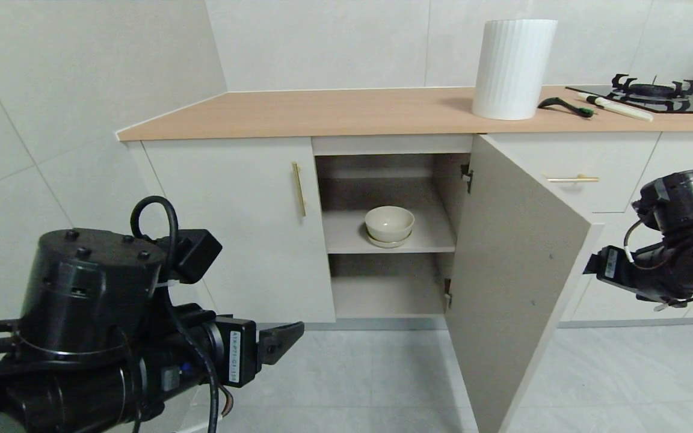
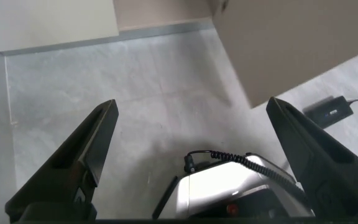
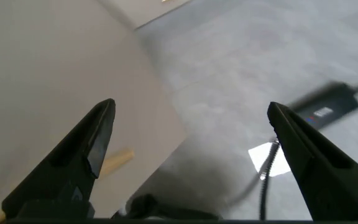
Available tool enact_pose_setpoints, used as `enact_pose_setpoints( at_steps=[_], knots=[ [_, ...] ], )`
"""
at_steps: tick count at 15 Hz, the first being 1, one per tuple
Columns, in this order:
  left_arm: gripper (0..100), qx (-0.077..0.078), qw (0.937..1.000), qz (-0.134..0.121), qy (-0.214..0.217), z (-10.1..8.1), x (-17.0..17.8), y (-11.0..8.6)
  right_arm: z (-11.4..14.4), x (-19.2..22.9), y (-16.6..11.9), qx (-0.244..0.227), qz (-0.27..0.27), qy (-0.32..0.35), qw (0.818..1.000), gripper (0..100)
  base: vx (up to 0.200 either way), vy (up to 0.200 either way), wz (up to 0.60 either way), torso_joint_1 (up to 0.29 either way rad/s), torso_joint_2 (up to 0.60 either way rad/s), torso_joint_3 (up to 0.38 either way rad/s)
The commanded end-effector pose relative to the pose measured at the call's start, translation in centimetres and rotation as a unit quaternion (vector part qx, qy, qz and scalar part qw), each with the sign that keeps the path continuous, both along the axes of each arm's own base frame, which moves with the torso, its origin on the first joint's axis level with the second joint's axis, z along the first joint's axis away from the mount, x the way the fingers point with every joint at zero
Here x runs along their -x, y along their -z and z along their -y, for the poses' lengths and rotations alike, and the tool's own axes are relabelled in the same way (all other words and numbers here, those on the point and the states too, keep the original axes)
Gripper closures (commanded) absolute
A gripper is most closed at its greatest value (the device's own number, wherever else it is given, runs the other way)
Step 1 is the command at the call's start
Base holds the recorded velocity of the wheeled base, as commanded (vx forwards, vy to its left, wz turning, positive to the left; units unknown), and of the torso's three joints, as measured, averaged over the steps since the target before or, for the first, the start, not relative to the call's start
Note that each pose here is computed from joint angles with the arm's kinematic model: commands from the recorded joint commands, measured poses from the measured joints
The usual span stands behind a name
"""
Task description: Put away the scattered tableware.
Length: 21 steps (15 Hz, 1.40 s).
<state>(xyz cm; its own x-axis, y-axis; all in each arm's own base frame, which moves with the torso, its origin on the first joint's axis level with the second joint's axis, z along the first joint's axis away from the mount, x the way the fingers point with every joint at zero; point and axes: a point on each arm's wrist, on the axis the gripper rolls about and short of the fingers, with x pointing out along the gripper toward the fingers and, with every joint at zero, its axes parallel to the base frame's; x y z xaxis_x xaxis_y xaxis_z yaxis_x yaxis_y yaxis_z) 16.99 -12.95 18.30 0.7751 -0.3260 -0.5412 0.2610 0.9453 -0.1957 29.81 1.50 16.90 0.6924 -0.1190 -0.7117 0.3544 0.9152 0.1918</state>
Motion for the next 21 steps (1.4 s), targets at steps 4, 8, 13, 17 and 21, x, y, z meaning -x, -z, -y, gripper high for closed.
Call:
enact_pose_setpoints(
  at_steps=[4, 8, 13, 17, 21],
  knots=[
    [0, 0.005, 1.0, 0.007, -0.002, -0.2, 0.1, -0.4, -7.2, -0.9, 0.5, -0.008, -0.004, -0.12, 0.993, 0, 0.0, 0.0, 0.0, 0.0, 0.0, 0.0],
    [0, 0.003, 1.0, 0.007, -0.001, -0.2, 0.1, -0.4, -11.7, -2.7, 1.9, -0.006, -0.011, -0.174, 0.985, 0, 0.0, 0.0, 0.0, 0.0, 0.0, 0.0],
    [0, 0.0, 1.0, 0.005, -0.001, -0.1, -0.1, -0.3, -14.5, -5.8, 2.6, -0.01, 0.005, -0.191, 0.981, 0, 0.0, 0.0, 0.0, 0.0, 0.0, 0.0],
    [0, -0.003, 1.0, 0.001, -0.005, 0.0, -0.3, -0.1, -15.3, -6.8, 3.7, -0.01, 0.003, -0.193, 0.981, 0, 0.0, 0.0, 0.0, 0.0, 0.0, 0.0],
    [0, -0.005, 0.9999, 0.002, -0.014, -0.2, -0.6, -0.2, -16.0, -7.3, 4.5, -0.017, 0.014, -0.194, 0.981, 0, 0.15, 0.0, 0.0, 0.002, 0.0, 0.002]
  ],
)
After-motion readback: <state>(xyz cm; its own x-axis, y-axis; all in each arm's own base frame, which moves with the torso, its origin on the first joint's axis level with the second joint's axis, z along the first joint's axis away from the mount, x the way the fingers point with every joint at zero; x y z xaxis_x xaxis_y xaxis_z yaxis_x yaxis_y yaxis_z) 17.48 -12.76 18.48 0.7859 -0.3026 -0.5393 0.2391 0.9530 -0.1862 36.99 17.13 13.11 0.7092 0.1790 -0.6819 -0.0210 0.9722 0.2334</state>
